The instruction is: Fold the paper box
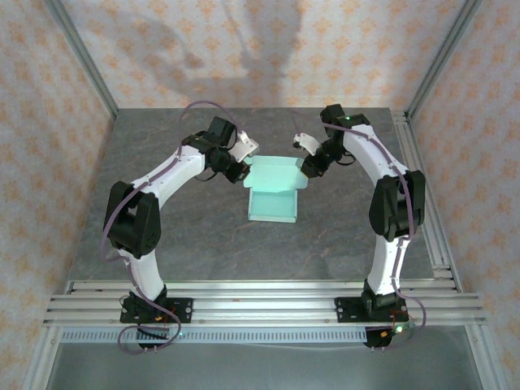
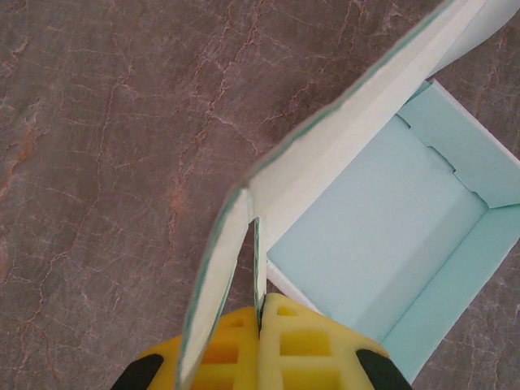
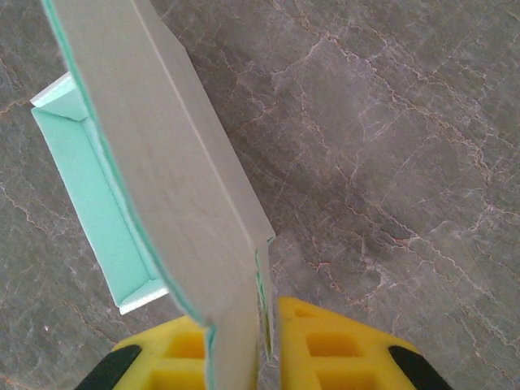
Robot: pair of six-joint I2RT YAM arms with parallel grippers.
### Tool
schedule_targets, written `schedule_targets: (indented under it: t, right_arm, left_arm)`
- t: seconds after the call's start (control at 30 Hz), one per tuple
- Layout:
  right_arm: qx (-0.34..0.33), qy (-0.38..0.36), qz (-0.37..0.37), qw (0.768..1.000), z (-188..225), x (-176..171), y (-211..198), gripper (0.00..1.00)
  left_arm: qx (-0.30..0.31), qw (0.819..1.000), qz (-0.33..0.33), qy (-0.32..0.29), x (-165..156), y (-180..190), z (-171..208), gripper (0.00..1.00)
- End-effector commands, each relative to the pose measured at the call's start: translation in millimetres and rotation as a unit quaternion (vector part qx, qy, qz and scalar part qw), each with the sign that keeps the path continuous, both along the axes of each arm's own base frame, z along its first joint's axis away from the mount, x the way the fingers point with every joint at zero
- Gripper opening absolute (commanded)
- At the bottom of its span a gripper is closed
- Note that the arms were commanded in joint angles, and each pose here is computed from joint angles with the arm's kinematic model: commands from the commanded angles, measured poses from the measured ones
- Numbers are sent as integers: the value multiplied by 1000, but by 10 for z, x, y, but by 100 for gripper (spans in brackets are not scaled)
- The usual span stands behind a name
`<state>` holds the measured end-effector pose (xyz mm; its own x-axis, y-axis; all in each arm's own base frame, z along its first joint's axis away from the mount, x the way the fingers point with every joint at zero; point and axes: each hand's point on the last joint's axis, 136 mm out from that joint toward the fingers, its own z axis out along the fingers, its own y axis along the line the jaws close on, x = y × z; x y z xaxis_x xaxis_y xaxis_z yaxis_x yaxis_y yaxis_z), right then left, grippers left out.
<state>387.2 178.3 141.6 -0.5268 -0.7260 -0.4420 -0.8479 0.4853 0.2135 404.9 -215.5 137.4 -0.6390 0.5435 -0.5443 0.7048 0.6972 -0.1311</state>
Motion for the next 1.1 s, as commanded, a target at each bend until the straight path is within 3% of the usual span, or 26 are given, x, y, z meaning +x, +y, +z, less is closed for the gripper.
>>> schedule_targets:
  t: [0.0,0.1,0.3,0.43,0.77,1.0,1.07]
  right_arm:
    - [-3,6,-2,1000,-33,30,-12,17]
    - [-11,6,-8,1000,-63,61,-34,16]
    - [-6,4,-6,1000,-16,45,-24,3]
    - [-6,-1,-8,1000,29,21,-31,14]
    - [-4,-20,-18,1000,111,47,-44,19]
    - [-2,-12,-16,1000,108,2,-41,0]
    - [-4,-6,-15,1000,86,-21,-47,0]
  left_arm:
    - [-6,1000,-14,-4,-34,-41,93,0]
    - [-8,1000,-15,-4,-38,-49,105,0]
    - [-4,1000,-15,-4,-44,-37,96,0]
    - [-4,1000,-13,-2,-35,-35,77,0]
    - [-3,1000,-14,1,-55,-28,73,0]
    - [-6,1000,-14,-1,-56,-33,90,0]
    - [-9,1000,-14,-3,-54,-42,106,0]
